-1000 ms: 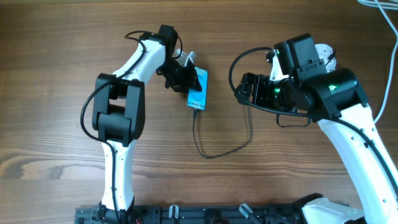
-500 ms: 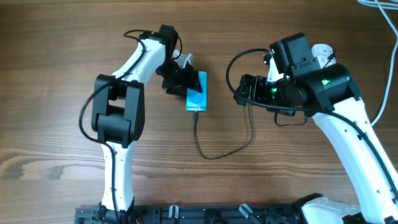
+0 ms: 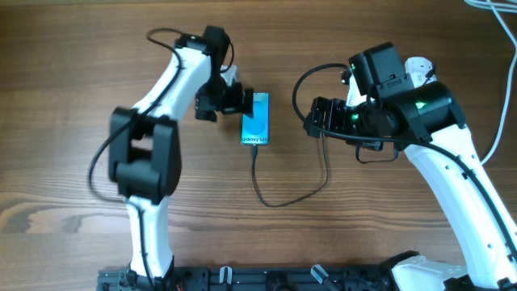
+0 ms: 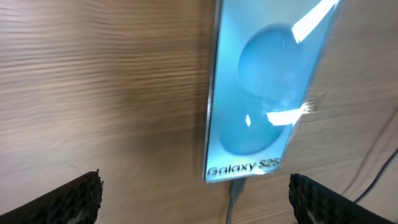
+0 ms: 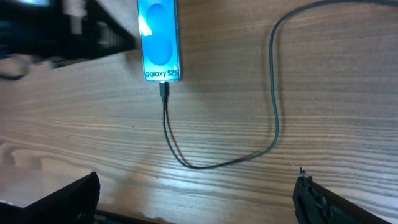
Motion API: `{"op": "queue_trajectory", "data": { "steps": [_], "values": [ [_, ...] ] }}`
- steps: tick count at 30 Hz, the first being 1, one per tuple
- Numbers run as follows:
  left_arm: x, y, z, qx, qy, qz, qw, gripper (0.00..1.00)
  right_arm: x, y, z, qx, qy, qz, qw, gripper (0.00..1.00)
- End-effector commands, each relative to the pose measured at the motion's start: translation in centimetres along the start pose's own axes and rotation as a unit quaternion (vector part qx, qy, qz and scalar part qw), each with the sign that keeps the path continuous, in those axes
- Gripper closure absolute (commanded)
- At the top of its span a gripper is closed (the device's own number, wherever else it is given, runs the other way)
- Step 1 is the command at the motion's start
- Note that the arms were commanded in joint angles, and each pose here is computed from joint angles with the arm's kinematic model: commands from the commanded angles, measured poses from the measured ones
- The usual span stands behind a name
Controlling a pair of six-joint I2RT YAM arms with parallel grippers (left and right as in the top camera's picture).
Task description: Plug charger to phone and switch on socket
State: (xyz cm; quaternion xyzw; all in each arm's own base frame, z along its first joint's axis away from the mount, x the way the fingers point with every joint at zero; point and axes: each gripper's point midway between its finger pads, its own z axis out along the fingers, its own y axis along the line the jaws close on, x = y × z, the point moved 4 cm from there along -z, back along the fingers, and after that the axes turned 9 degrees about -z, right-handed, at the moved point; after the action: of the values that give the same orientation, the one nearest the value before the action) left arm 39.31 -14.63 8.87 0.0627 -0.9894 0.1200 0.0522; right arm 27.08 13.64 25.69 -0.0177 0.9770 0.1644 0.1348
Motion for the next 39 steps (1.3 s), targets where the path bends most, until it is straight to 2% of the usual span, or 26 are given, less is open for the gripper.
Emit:
{"op": "queue_trajectory", "data": {
  "steps": [1, 6, 10, 18, 22, 25, 33, 39],
  "values": [
    [-0.2, 1.2, -9.7, -0.055, -0.171, -0.082, 0.98, 0.0, -0.9, -1.0, 0.0, 0.016, -0.016, 0.005, 1.0, 0.0],
    [0.4, 1.9, -14.8, -0.075, -0.262, -0.101, 0.957, 0.0, -2.3, -2.7, -1.3, 0.022, -0.04, 0.014, 0.999, 0.0],
    [0.5, 1.9, -15.0, -0.076, -0.265, -0.099, 0.956, 0.0, -3.5, -5.9, -2.4, 0.039, -0.061, 0.06, 0.996, 0.0],
    [0.5, 1.9, -15.0, -0.076, -0.265, -0.099, 0.956, 0.0, -6.1, -15.7, -4.8, 0.09, -0.099, 0.177, 0.975, 0.0],
    [0.5, 1.9, -15.0, -0.076, -0.265, -0.099, 0.956, 0.0, -8.9, -20.8, -5.8, 0.125, -0.171, 0.212, 0.954, 0.0],
    [0.5, 1.9, -15.0, -0.076, -0.265, -0.099, 0.956, 0.0, -9.6, -23.3, -6.6, 0.163, -0.199, 0.227, 0.939, 0.0],
    [0.5, 1.9, -15.0, -0.076, -0.265, -0.099, 0.956, 0.0, -6.5, -23.4, -3.7, 0.158, -0.123, 0.289, 0.936, 0.0],
    [0.5, 1.9, -15.0, -0.076, -0.265, -0.099, 0.956, 0.0, -5.2, -23.6, -2.1, 0.154, -0.1, 0.33, 0.926, 0.0]
  ]
}}
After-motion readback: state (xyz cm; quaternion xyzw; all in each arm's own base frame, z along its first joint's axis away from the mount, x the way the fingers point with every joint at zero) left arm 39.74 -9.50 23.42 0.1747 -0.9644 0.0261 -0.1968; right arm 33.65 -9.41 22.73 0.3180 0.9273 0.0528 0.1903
